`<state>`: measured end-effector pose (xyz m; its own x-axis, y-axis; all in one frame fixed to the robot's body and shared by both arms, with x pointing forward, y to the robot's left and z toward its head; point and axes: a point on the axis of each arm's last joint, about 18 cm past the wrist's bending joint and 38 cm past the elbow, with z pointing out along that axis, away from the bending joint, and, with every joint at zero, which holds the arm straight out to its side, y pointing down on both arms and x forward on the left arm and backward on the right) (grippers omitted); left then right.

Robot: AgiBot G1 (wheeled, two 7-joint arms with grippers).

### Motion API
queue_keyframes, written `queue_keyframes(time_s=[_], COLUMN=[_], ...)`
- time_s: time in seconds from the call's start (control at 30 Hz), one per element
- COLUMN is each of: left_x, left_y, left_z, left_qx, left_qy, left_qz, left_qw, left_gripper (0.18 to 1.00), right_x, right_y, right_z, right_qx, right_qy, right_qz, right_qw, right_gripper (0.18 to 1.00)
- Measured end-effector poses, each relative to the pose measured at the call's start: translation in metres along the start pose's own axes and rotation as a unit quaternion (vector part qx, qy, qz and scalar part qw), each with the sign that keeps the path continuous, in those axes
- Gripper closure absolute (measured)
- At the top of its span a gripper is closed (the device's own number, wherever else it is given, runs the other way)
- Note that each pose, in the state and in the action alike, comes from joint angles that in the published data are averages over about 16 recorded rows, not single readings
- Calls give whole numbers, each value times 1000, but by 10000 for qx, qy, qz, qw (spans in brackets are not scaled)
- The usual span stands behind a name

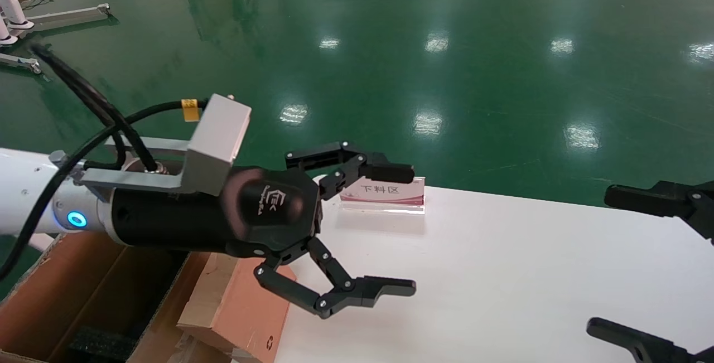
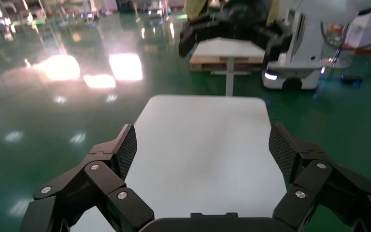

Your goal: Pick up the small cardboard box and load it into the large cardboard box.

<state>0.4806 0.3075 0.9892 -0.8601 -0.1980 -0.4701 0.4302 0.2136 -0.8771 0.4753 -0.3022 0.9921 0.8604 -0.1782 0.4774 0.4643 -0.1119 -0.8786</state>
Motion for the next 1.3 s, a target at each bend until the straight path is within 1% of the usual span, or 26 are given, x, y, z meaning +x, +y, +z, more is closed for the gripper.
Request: queue_keyframes(time_s=[0.2, 0.37, 0.5, 0.63, 0.77, 0.9, 1.1, 1.3], left_x=[-6, -12, -18, -25, -33, -42, -54, -64], left_y=[5, 7, 8, 7, 5, 3, 0, -5], left_z=[-2, 0, 2, 4, 7, 9, 9, 5], left_qx=[-593, -1240, -1810, -2422, -3021, -3577, -4282, -4813], left_qy=[-52, -82, -125, -219, -375, -586, -988, -1483], left_qz=[-66, -180, -333, -572, -909, -1290, -1859, -2325], left_qw=[9982, 9921, 9828, 9683, 9482, 9230, 8788, 8320], left_gripper=[189, 189, 189, 189, 189, 189, 189, 189], right_x=[0, 0, 0, 0, 0, 0, 0, 0], right_y=[0, 0, 0, 0, 0, 0, 0, 0], right_z=[0, 0, 0, 0, 0, 0, 0, 0], right_qx=[0, 0, 0, 0, 0, 0, 0, 0], right_qy=[0, 0, 0, 0, 0, 0, 0, 0], right_qz=[0, 0, 0, 0, 0, 0, 0, 0], right_qw=[10000, 10000, 10000, 10000, 10000, 10000, 10000, 10000], right_gripper=[183, 183, 184, 184, 184, 184, 184, 184])
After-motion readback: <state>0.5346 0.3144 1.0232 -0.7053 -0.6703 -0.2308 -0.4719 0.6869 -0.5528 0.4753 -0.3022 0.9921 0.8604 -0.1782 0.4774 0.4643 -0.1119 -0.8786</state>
